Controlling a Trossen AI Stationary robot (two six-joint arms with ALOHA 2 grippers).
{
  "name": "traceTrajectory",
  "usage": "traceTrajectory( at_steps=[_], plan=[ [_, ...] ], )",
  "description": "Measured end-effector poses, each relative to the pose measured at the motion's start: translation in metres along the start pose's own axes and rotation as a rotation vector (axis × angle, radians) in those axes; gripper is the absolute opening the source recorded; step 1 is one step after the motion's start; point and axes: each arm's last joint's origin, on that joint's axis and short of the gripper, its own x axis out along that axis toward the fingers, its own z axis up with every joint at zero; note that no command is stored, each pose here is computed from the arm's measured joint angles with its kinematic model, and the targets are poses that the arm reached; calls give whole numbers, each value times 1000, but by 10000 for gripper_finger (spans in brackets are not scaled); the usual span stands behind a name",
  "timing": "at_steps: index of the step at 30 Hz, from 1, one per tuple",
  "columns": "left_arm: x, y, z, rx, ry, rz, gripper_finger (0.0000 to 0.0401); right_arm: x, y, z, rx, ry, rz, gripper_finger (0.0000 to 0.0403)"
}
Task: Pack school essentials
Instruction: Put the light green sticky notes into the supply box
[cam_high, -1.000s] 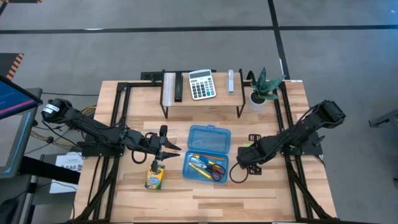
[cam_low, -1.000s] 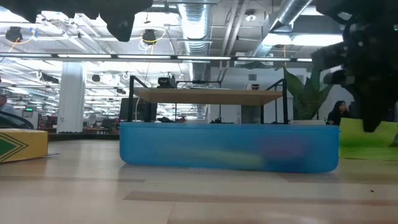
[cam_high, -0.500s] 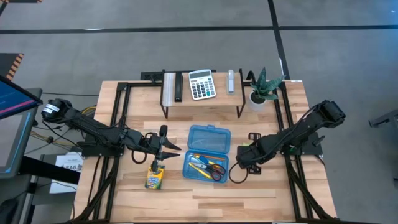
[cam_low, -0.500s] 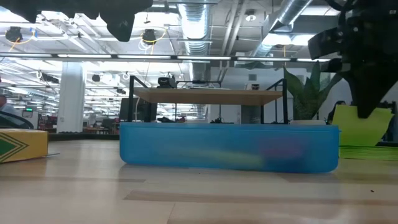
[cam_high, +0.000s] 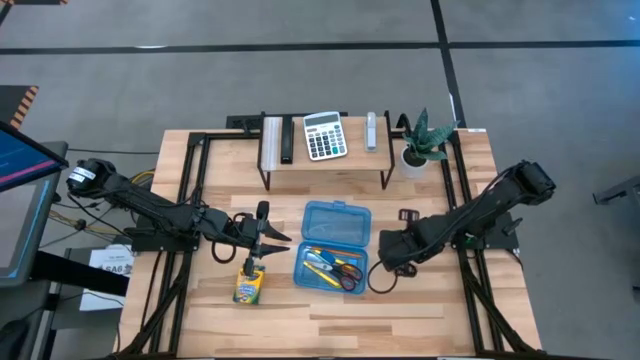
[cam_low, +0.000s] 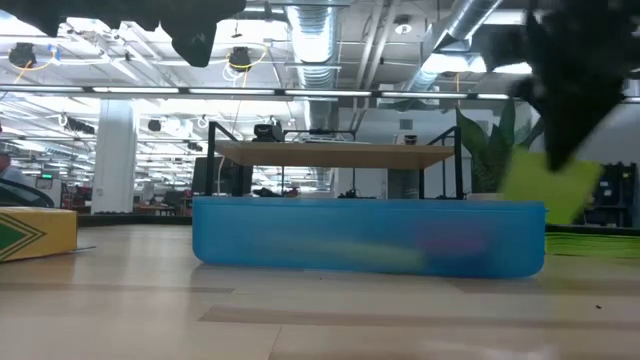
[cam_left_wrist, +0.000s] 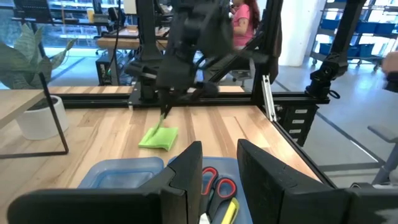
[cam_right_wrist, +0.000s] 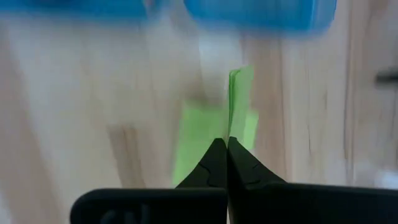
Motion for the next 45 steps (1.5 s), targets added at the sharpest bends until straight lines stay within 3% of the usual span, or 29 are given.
traceTrajectory(
  at_steps=[5,8,19,29,36,41,45],
  plan=[
    [0,0,0,0,-1,4,88,-25,10,32,-49,-256,84,0],
    [0,0,0,-1,-1,6,88,-24,21,51,-108,-359,116,0],
    [0,0,0,0,2,7,88,24,70,105,-352,-219,78,0],
    [0,0,-1,0,6,3,88,29,84,122,-385,-184,201,14],
    [0,0,-1,-5,7,3,88,30,82,122,-374,-138,306,94],
    [0,0,-1,-5,8,3,88,25,77,116,-367,-87,294,172],
    [0,0,-1,-4,10,3,88,4,63,108,-283,-65,229,207]
  ],
)
